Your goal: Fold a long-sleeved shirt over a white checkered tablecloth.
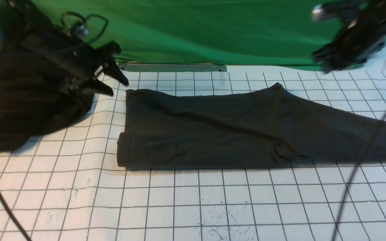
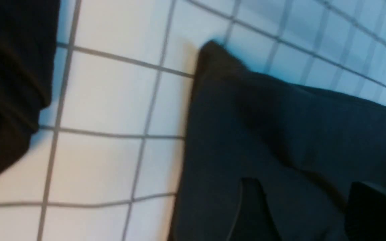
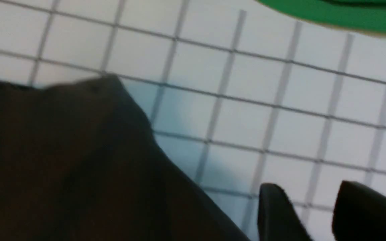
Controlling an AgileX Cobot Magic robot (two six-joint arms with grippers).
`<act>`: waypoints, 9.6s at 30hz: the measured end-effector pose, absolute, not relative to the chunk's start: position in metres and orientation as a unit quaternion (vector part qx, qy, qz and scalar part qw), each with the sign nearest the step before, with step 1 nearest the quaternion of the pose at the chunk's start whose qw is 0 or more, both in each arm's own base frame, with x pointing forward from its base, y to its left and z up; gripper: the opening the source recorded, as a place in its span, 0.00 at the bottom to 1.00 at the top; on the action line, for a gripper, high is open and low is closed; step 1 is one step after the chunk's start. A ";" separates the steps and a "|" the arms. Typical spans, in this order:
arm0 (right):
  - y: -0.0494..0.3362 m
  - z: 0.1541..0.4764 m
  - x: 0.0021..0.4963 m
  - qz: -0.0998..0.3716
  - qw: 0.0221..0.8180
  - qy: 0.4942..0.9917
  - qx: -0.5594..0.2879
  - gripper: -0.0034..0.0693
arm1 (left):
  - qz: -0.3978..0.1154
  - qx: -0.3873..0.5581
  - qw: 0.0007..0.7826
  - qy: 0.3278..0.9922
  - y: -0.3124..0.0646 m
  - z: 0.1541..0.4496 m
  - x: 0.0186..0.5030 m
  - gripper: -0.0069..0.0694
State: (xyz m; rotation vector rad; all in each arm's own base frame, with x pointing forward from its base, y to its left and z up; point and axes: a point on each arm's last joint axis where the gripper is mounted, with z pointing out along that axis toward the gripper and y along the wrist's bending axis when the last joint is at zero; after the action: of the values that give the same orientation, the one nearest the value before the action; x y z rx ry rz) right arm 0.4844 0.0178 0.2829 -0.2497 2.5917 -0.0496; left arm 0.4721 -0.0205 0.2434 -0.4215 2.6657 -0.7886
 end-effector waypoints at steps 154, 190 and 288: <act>0.105 0.379 0.379 0.226 0.304 0.921 -0.093 0.08 | -0.212 0.095 0.109 0.967 -0.078 0.281 0.376 0.09; 0.183 0.333 0.360 0.164 0.198 0.941 -0.221 0.65 | -0.264 0.049 0.127 0.955 -0.052 0.290 0.380 0.09; 0.084 0.169 0.337 0.013 0.090 0.991 -0.102 0.38 | -0.198 0.074 0.050 0.976 -0.211 0.165 0.336 0.37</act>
State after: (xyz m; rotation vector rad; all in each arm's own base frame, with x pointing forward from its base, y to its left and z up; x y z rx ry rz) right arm 0.3366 0.0838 0.1694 -0.3029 2.9461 0.0380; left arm 0.3357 -0.2109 0.1651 0.2258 2.9719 -0.6021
